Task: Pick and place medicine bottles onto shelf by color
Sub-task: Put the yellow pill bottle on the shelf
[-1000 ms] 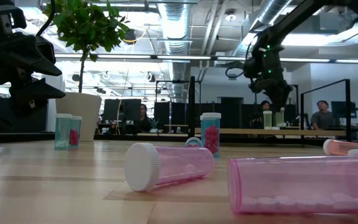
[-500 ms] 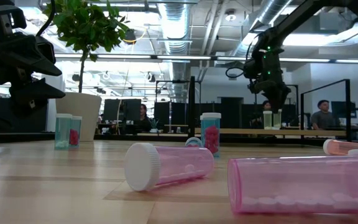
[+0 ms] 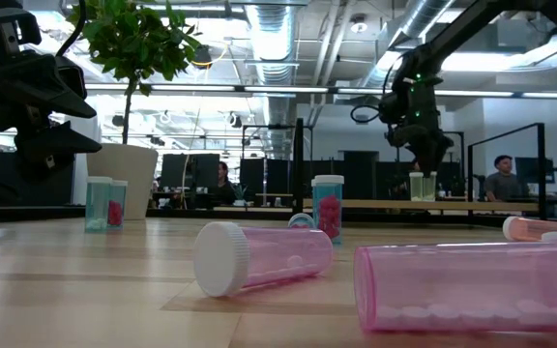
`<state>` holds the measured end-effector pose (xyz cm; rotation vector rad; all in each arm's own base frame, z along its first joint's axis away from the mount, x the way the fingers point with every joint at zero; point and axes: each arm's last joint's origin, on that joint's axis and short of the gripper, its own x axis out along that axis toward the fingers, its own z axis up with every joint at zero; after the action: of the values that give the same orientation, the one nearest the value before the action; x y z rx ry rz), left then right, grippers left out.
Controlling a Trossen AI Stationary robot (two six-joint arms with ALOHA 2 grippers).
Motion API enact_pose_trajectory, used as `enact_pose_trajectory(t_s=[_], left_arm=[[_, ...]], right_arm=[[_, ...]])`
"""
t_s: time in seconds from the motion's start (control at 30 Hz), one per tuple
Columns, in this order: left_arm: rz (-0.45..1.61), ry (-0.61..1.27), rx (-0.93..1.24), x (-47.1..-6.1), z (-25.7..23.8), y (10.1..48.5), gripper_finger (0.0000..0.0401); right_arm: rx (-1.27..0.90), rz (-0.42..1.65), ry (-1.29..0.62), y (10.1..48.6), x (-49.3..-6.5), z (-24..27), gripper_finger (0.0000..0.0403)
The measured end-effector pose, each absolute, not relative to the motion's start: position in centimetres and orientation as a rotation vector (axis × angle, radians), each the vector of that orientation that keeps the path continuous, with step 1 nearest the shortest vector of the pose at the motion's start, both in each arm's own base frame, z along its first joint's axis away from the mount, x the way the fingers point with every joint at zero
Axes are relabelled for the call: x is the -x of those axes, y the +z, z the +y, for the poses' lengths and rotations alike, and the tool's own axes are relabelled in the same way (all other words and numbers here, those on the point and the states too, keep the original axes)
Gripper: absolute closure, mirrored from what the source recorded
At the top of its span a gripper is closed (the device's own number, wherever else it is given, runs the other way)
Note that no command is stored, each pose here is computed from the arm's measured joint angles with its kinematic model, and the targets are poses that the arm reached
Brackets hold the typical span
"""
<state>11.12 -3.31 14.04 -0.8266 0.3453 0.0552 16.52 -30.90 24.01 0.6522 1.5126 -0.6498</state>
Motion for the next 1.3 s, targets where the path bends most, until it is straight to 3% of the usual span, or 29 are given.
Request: enact_pose_trajectory(t_s=[1.3], left_arm=[[0.345, 0.055, 0.827, -11.1, -3.3, 14.0, 0.0221]], right_arm=[[-0.703, 1.598, -0.607, 22.9, -15.6, -30.1, 0.0251]])
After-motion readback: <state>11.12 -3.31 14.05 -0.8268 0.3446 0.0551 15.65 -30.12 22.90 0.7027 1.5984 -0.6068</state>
